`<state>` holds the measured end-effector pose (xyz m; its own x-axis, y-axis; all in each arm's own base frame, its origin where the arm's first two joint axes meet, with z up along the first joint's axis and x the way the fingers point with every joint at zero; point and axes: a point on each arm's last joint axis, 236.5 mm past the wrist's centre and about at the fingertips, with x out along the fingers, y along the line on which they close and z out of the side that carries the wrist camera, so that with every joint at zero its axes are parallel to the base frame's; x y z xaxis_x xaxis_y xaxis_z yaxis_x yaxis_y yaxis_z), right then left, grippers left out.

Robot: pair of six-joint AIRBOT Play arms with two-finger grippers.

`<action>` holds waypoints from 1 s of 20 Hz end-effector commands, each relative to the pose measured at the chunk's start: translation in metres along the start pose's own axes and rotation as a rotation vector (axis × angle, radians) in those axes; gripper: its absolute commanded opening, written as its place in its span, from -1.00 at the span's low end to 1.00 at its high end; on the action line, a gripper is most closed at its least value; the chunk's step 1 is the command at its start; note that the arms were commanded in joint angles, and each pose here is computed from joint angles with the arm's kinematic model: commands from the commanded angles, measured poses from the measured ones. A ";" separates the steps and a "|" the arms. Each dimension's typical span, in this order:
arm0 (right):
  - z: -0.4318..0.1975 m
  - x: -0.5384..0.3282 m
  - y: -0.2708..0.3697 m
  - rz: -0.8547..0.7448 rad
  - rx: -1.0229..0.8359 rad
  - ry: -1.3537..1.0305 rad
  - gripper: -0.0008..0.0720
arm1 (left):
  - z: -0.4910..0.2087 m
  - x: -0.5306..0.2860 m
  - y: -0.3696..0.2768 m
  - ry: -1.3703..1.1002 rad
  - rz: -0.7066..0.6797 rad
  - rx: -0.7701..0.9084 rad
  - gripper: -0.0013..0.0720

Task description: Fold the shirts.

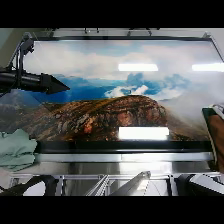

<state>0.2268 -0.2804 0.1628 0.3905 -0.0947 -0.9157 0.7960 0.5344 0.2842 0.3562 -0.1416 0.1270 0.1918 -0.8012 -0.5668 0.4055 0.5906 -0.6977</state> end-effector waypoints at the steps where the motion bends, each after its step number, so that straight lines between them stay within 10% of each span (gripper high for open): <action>1: -0.070 0.010 -0.054 -0.148 0.189 0.252 -0.93 | -0.003 0.000 -0.002 0.011 -0.007 0.021 -0.96; 10: -0.126 0.014 -0.132 -0.459 0.337 0.381 -0.93 | -0.005 0.000 -0.003 0.020 -0.013 0.023 -0.96; 11: -0.136 0.019 -0.137 -0.476 0.340 0.417 -0.78 | -0.004 0.000 -0.003 0.017 -0.012 0.023 -0.96; 13: -0.151 0.032 -0.139 -0.475 0.344 0.480 0.68 | -0.004 0.000 -0.003 0.018 -0.013 0.023 -0.96; 14: -0.155 0.035 -0.140 -0.475 0.347 0.504 0.75 | -0.004 0.000 -0.003 0.018 -0.012 0.023 -0.96; 18: -0.142 0.046 -0.122 -0.391 0.372 0.475 0.64 | -0.004 0.000 -0.003 0.015 -0.013 0.022 -0.96; 20: -0.119 0.056 -0.077 -0.199 0.342 0.413 -0.89 | -0.001 0.000 -0.001 0.002 -0.005 0.022 -0.96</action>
<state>0.0849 -0.2322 0.0494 -0.1218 0.1867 -0.9748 0.9714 0.2239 -0.0785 0.3517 -0.1429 0.1274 0.1726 -0.8067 -0.5652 0.4276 0.5783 -0.6947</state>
